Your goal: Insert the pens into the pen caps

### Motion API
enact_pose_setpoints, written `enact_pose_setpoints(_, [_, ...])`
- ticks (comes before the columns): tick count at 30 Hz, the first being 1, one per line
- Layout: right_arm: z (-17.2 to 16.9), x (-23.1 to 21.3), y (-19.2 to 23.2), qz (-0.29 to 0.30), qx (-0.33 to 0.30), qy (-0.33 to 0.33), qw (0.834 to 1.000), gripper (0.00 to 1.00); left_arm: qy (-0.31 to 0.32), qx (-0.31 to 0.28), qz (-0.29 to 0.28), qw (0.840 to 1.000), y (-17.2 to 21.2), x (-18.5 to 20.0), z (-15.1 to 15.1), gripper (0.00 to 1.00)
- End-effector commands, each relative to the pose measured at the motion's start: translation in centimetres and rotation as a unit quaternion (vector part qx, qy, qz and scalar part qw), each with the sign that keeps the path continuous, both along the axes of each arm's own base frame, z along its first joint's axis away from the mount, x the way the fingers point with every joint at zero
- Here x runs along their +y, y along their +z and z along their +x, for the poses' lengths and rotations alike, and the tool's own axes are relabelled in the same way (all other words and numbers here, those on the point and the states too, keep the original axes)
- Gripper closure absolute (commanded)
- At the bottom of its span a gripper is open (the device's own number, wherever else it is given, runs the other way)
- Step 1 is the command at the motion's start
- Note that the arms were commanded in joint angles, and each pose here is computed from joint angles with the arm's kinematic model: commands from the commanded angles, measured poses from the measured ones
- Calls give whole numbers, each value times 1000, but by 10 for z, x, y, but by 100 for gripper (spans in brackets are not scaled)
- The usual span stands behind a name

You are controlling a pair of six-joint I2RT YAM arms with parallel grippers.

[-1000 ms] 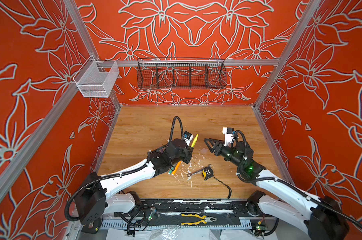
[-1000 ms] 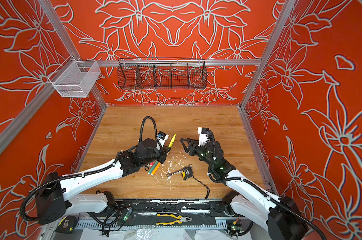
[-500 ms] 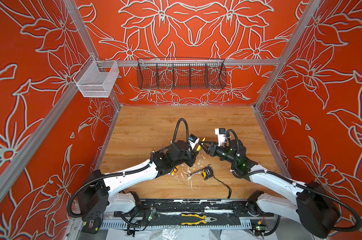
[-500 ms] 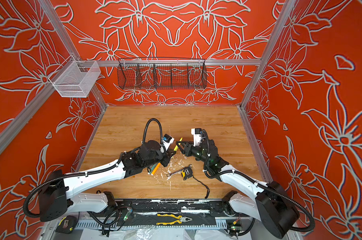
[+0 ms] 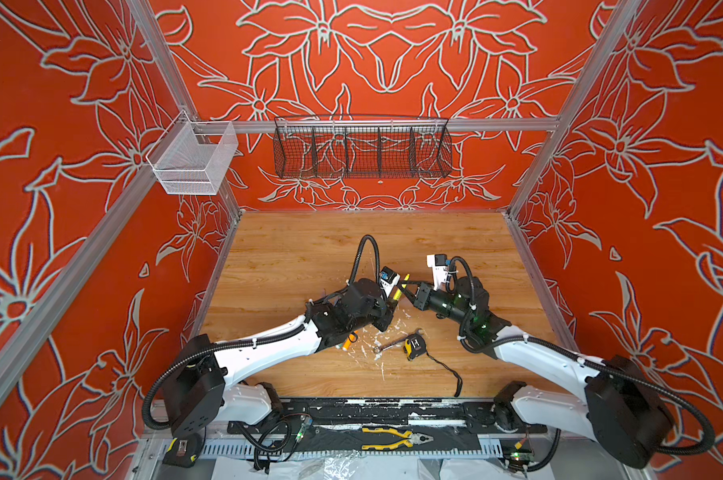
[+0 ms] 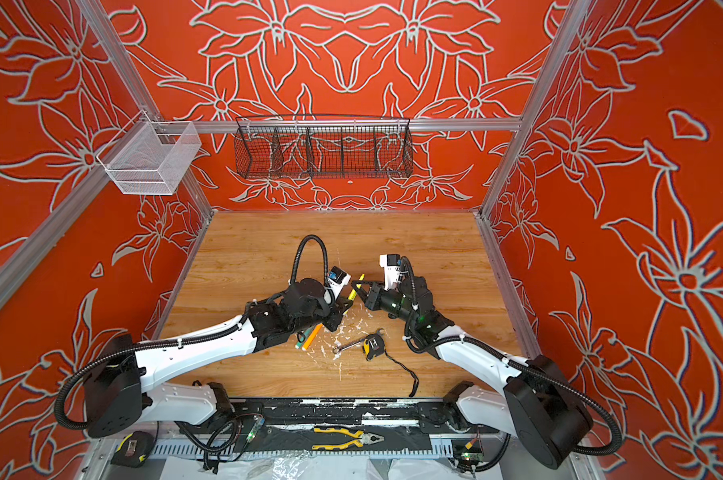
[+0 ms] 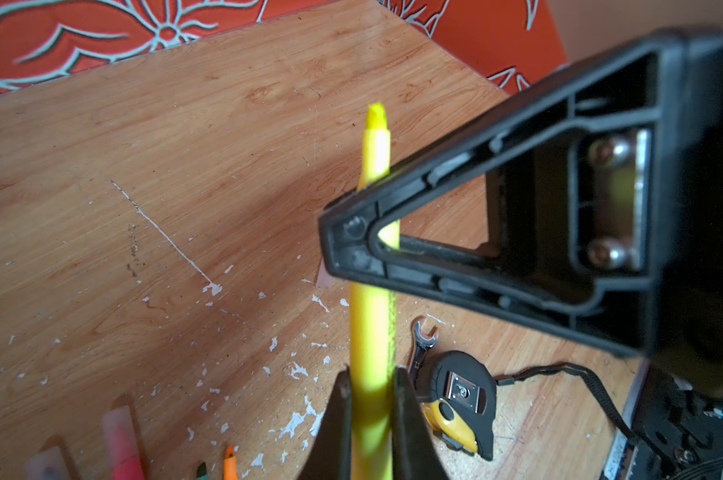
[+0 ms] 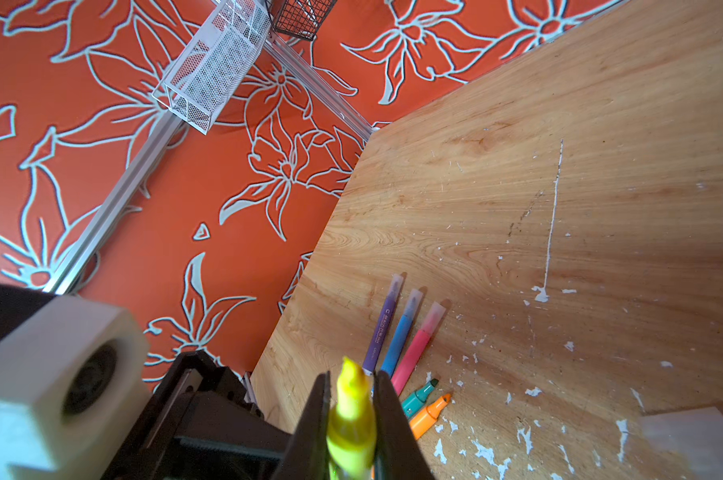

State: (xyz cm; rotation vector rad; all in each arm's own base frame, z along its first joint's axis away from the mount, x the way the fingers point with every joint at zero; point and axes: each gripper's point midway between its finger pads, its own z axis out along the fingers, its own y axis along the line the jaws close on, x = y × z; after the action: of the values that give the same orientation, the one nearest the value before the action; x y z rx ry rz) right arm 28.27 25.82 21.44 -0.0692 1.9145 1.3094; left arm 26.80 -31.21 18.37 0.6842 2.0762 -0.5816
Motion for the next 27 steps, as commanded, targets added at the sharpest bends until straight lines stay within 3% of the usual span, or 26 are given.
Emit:
enact_pose_setpoints(1, [-4, 6, 22, 25, -24, 16, 999, 100, -11, -12, -13, 1000, 11, -8, 0, 79])
enact_pose_setpoints(4, [-8, 9, 25, 28, -33, 23, 999, 100, -18, -10, -15, 1000, 11, -11, -1, 68])
enact_pose_setpoints(15, [-15, 19, 27, 27, -45, 37, 998, 100, -11, -22, -18, 1000, 14, -9, 2, 71])
enact_pose_setpoints(18, [-17, 20, 27, 30, -44, 39, 998, 100, -11, -24, -19, 999, 14, -9, 2, 79])
enact_pose_setpoints(22, [-15, 19, 24, 28, -40, 33, 998, 100, 1, -28, -14, 1000, 12, -6, 6, 100])
enact_pose_setpoints(23, [-14, 19, 22, 26, -37, 30, 999, 98, 6, -26, -14, 1000, 12, -4, 7, 100])
enact_pose_setpoints(27, [-3, 4, 8, -20, -18, -23, 999, 60, 38, -13, -24, 999, 12, 8, 16, 100])
